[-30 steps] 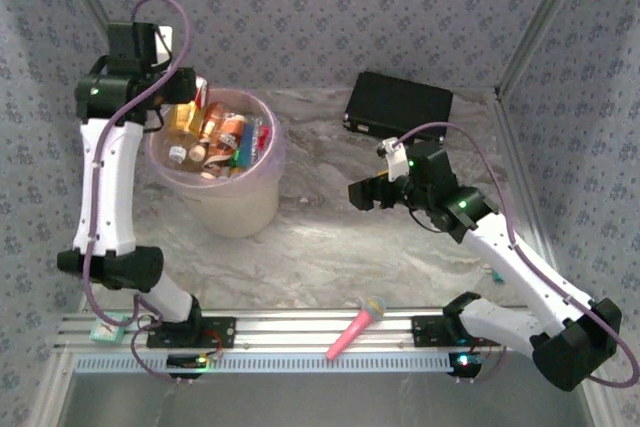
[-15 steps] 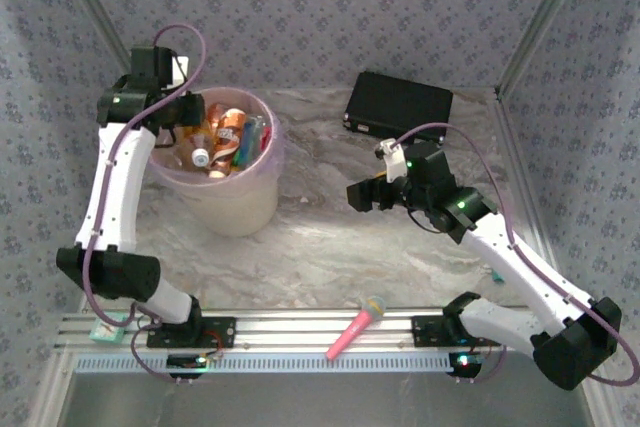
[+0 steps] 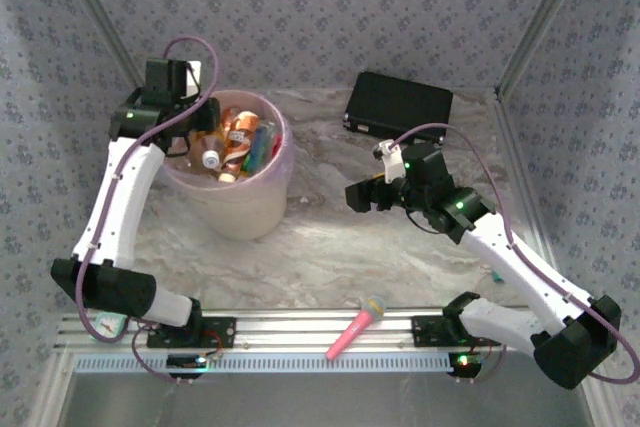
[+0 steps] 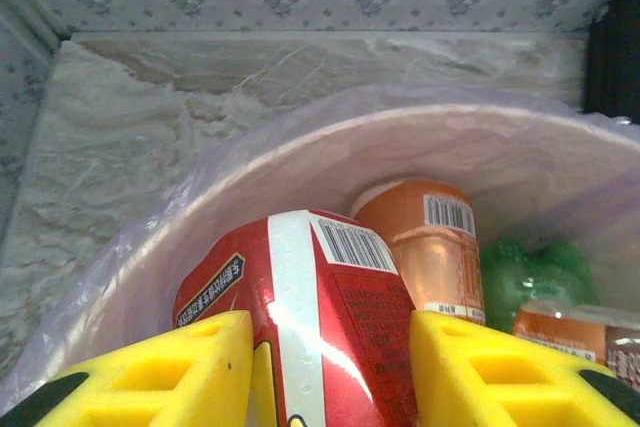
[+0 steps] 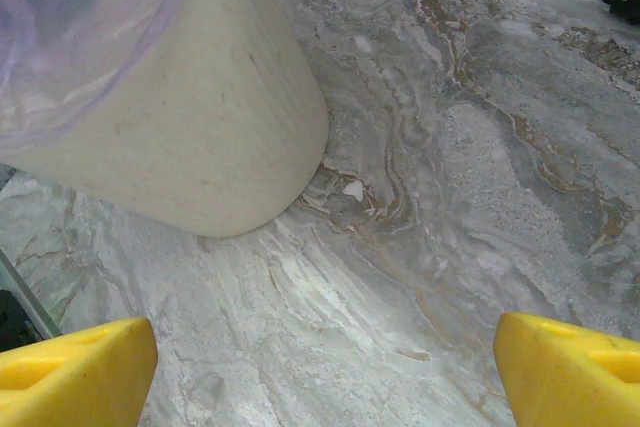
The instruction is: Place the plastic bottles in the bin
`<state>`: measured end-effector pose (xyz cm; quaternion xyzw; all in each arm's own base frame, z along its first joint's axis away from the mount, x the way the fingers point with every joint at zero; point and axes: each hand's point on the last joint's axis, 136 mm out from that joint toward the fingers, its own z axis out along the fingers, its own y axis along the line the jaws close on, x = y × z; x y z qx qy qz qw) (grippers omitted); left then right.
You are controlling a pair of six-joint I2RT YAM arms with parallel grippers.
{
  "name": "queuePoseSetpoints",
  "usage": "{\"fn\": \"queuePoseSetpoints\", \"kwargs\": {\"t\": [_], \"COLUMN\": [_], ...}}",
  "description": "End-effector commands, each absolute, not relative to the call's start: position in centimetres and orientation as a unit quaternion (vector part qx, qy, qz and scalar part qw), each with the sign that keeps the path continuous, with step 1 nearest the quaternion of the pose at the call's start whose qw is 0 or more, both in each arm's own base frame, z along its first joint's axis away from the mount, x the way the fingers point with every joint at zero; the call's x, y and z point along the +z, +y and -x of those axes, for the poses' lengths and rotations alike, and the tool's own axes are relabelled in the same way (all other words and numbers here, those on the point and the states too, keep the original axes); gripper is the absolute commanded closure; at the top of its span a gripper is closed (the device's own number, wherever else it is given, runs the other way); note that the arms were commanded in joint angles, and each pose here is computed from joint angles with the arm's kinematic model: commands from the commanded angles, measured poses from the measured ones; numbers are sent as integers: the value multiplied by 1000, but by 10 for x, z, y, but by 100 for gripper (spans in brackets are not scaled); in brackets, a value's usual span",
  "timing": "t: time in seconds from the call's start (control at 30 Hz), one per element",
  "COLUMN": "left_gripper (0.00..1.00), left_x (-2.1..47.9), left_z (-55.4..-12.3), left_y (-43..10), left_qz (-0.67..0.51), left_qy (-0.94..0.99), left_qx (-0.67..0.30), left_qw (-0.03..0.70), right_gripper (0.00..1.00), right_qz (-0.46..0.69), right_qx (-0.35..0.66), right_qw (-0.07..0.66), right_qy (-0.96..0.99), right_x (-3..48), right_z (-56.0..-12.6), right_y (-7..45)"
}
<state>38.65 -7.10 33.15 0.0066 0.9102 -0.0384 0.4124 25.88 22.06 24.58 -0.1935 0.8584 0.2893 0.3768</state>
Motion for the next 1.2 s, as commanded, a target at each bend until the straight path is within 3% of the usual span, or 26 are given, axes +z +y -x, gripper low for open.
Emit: {"fn": "queuePoseSetpoints", "kwargs": {"t": [0.0,0.3,0.7,0.87,1.0,1.17], "left_gripper": [55,53,50,45,32,31], "left_x": [288,289,284,309,344,369], "left_z": [-364,-367,-383,-385,-380,-371], "left_y": [-107,-213,-339,-347,-334,-307], "left_qz": [-30,-98,-186,-204,-219,-220], "left_qy": [939,921,896,880,866,860], "left_qx": [-86,-158,-215,-223,-208,-175], "left_qw": [332,342,342,367,399,427], "right_gripper": [11,11,11,11,11,11], "right_qz": [179,72,-42,-43,-43,-39], "right_qx": [284,258,320,303,285,271], "right_qw": [394,406,366,367,374,375], "right_qy": [855,874,873,878,882,886], "right_x": [258,263,263,262,263,265], "right_z": [-261,-271,-265,-264,-266,-269], "right_y": [216,158,99,93,88,85]}}
